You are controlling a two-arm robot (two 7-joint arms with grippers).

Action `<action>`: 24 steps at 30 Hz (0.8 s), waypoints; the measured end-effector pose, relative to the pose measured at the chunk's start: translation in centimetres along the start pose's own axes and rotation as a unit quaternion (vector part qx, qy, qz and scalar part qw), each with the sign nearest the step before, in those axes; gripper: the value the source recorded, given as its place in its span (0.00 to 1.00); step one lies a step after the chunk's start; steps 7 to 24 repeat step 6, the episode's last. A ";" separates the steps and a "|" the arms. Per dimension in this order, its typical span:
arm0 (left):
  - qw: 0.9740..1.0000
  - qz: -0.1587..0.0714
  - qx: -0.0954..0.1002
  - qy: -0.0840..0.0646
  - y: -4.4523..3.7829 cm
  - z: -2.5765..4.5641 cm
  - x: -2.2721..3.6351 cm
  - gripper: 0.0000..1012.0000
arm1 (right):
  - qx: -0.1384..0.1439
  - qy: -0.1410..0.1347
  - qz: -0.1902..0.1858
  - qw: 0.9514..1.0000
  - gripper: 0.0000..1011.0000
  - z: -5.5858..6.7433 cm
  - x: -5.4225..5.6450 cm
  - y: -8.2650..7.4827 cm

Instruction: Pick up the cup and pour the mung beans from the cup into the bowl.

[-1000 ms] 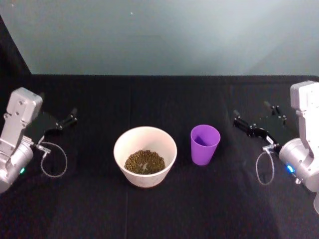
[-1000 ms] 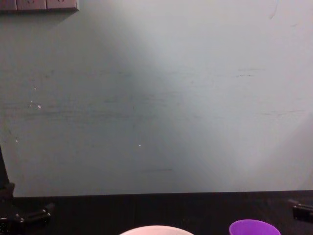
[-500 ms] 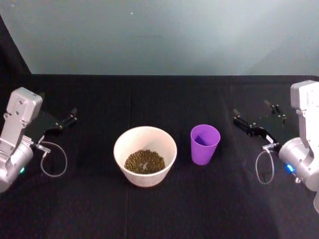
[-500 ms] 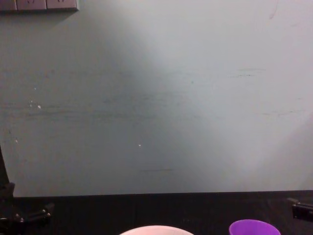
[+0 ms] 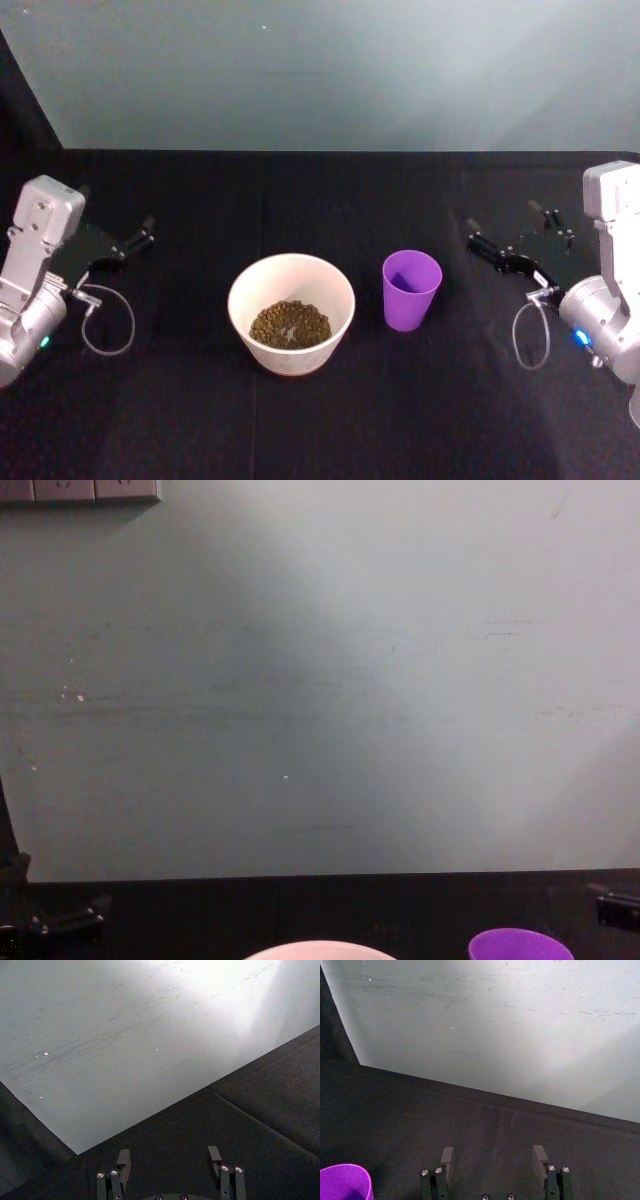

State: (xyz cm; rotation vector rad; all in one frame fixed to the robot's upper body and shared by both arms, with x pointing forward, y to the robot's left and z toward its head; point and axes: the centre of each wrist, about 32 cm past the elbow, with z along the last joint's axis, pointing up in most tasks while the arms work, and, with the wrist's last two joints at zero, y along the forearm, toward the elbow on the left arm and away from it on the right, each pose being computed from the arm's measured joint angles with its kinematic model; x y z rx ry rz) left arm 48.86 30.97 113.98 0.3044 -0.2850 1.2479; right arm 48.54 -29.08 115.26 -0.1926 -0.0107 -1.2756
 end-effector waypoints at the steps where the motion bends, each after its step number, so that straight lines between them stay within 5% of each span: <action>1: 1.000 0.000 0.000 0.000 0.00 0.00 0.00 0.99 | 0.000 0.000 0.000 1.000 0.99 0.0 0.0 0.0; 24: 1.000 0.000 0.000 0.000 0.00 0.00 0.00 0.99 | 0.000 0.000 0.000 1.000 0.99 0.0 0.0 0.0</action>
